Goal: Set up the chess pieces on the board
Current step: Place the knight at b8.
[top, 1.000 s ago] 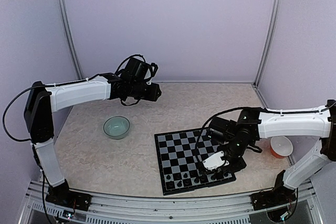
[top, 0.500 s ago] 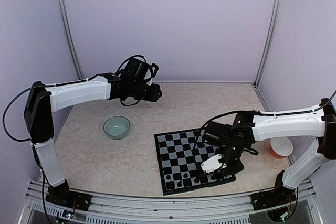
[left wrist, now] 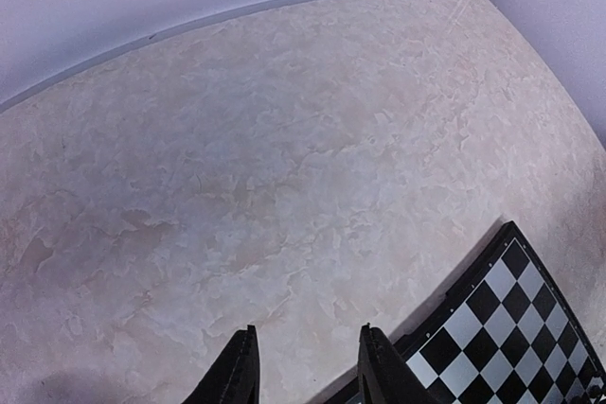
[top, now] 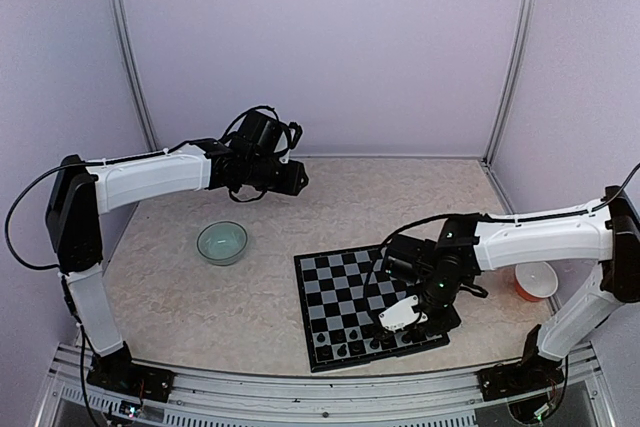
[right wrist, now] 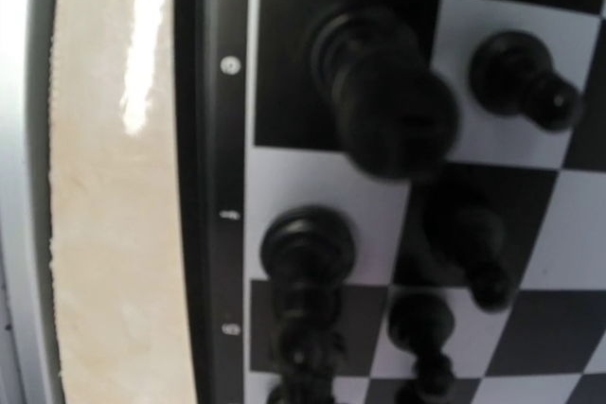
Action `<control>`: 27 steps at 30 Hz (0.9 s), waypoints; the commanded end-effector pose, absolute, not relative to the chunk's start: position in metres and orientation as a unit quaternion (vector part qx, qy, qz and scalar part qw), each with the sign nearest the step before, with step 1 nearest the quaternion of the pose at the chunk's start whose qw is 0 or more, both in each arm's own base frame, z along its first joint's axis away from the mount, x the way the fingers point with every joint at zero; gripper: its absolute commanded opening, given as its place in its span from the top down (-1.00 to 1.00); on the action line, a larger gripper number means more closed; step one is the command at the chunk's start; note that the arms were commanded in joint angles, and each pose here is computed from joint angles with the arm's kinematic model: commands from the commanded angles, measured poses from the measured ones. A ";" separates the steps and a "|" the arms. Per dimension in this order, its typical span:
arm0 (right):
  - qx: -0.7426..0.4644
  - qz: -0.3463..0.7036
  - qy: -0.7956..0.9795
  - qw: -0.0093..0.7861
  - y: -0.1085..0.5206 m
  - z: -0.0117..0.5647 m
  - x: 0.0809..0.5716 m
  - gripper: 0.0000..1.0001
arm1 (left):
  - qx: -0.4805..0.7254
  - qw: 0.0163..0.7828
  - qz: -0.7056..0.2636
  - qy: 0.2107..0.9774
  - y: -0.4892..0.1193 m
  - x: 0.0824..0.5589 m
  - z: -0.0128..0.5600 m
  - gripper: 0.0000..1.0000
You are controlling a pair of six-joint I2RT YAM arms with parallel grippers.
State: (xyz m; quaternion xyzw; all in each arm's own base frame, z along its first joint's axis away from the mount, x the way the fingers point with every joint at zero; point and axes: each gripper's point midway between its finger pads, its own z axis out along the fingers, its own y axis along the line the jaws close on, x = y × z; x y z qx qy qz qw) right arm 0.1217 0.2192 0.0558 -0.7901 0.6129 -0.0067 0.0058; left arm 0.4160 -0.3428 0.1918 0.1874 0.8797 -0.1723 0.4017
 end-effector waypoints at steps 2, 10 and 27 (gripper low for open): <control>-0.793 0.000 0.609 0.004 0.223 0.051 0.117 0.86 | 0.200 0.399 -0.174 0.878 -0.349 0.417 0.193 0.26; -0.793 0.000 0.610 0.006 0.224 0.050 0.117 0.75 | 0.203 0.395 -0.171 0.879 -0.350 0.417 0.191 0.26; -0.794 0.031 0.599 0.099 0.243 0.104 0.131 0.33 | 0.213 0.408 -0.156 0.874 -0.349 0.415 0.202 0.26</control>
